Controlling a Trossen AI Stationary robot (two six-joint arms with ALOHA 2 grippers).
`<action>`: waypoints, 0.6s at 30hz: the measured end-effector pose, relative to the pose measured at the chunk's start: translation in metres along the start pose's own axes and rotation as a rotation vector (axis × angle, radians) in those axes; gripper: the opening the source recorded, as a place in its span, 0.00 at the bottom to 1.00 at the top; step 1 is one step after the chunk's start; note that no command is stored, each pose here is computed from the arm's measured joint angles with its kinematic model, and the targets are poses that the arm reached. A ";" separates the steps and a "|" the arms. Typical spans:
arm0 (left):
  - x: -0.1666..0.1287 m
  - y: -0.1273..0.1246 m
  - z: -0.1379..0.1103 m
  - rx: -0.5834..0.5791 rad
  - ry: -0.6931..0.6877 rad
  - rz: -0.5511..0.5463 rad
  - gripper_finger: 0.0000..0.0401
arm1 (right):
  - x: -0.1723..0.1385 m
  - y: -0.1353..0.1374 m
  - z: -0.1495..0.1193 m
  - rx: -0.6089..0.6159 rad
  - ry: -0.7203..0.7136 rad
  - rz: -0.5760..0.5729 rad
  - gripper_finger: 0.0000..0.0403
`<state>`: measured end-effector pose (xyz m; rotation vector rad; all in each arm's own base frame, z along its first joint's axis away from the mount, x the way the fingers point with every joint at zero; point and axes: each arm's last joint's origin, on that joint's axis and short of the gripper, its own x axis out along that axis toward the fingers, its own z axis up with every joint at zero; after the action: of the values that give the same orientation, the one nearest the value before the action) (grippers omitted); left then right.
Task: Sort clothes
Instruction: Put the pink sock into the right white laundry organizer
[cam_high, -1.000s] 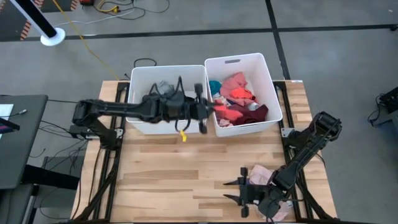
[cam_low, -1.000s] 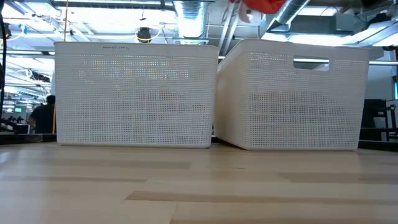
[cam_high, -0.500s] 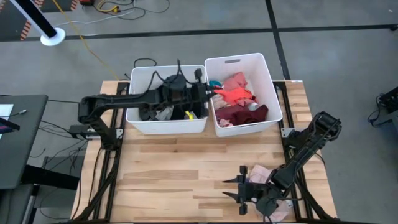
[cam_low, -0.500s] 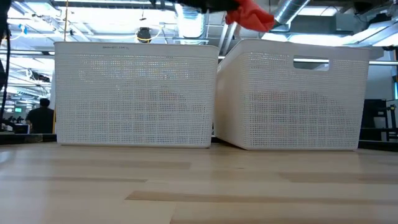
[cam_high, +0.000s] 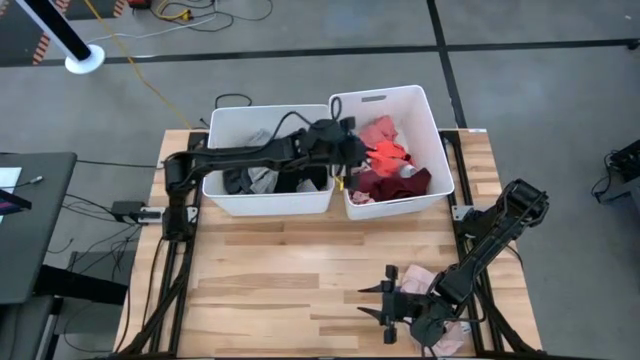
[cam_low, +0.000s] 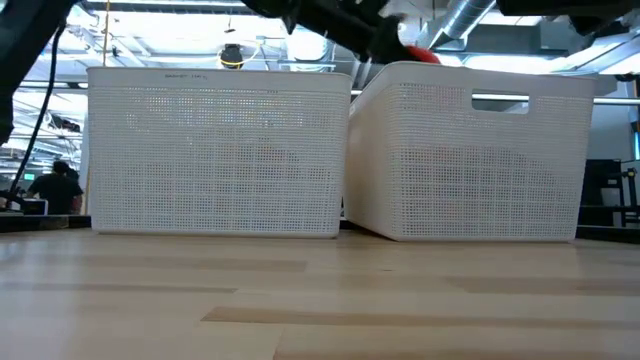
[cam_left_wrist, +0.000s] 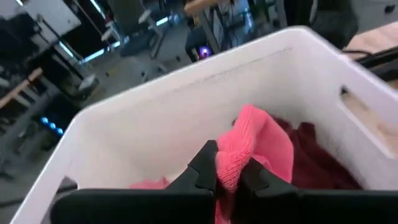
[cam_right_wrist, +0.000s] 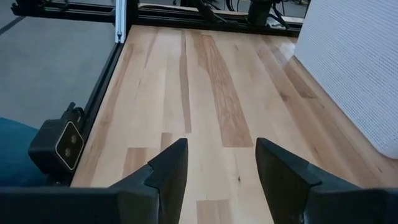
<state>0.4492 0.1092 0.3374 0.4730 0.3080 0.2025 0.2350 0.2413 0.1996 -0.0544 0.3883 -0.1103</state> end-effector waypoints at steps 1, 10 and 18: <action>0.002 0.002 -0.002 -0.005 0.014 -0.002 0.01 | -0.001 0.000 -0.001 0.004 -0.001 0.003 0.50; 0.003 0.012 -0.011 -0.056 0.093 -0.040 0.24 | -0.003 0.001 -0.006 0.015 0.007 0.008 0.50; 0.001 0.014 -0.017 -0.141 0.109 -0.108 0.47 | -0.003 0.001 -0.006 0.015 0.007 0.008 0.50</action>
<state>0.4431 0.1290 0.3297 0.3058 0.4218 0.1436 0.2305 0.2423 0.1952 -0.0372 0.3942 -0.1055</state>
